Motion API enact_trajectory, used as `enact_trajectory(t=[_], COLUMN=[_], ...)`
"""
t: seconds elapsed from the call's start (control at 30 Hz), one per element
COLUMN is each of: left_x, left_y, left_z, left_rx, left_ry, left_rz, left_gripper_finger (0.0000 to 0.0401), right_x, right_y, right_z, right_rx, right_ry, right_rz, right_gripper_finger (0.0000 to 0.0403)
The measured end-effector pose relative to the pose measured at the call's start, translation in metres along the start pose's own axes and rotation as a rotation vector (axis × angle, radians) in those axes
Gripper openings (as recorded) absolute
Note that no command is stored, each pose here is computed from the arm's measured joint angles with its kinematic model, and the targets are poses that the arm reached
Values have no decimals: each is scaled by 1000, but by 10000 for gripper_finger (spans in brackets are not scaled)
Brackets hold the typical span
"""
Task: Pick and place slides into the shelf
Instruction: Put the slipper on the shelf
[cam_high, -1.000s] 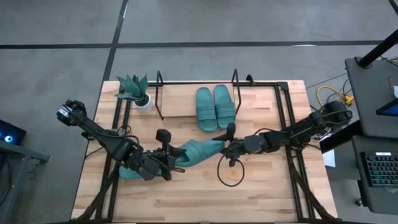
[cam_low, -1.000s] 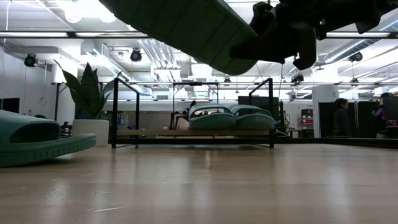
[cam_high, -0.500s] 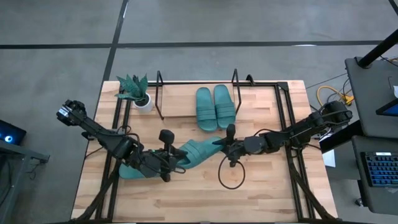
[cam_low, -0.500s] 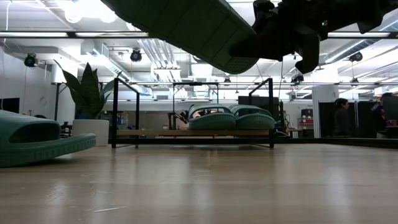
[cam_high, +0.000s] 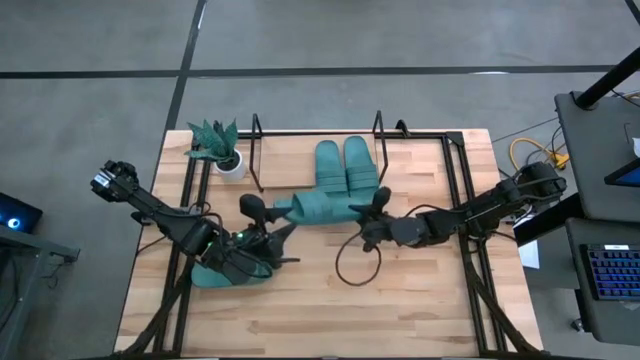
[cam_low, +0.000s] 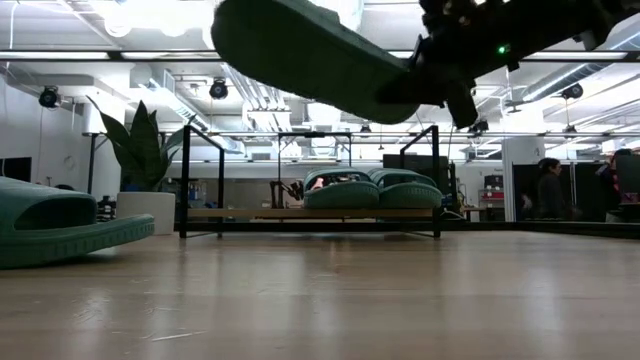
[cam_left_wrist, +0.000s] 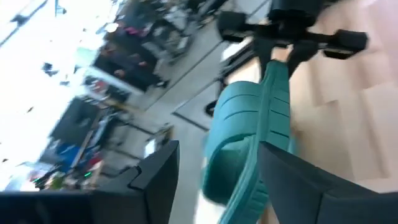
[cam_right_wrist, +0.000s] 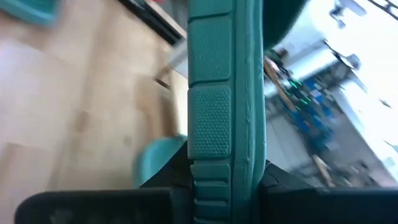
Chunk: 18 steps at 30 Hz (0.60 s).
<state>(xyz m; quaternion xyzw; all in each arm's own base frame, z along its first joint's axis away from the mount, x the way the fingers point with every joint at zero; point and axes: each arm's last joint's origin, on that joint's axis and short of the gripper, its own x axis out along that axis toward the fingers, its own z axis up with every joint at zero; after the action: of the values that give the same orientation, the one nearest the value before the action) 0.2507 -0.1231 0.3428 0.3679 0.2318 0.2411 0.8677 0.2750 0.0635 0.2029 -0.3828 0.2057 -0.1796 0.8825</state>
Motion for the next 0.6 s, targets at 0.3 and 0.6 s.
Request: enact_trajectory(t=[0.3, 0.6], left_x=[2, 17], left_y=[-4, -21], left_z=[-2, -4], left_rx=[23, 146], left_ry=[15, 63], left_rz=[14, 21], left_gripper_finger=[206, 206], right_x=[-11, -14], right_y=[2, 5], right_z=[3, 5], right_rx=[-26, -44], right_ry=[129, 108], right_rz=[-195, -172], right_gripper_finger=[54, 54])
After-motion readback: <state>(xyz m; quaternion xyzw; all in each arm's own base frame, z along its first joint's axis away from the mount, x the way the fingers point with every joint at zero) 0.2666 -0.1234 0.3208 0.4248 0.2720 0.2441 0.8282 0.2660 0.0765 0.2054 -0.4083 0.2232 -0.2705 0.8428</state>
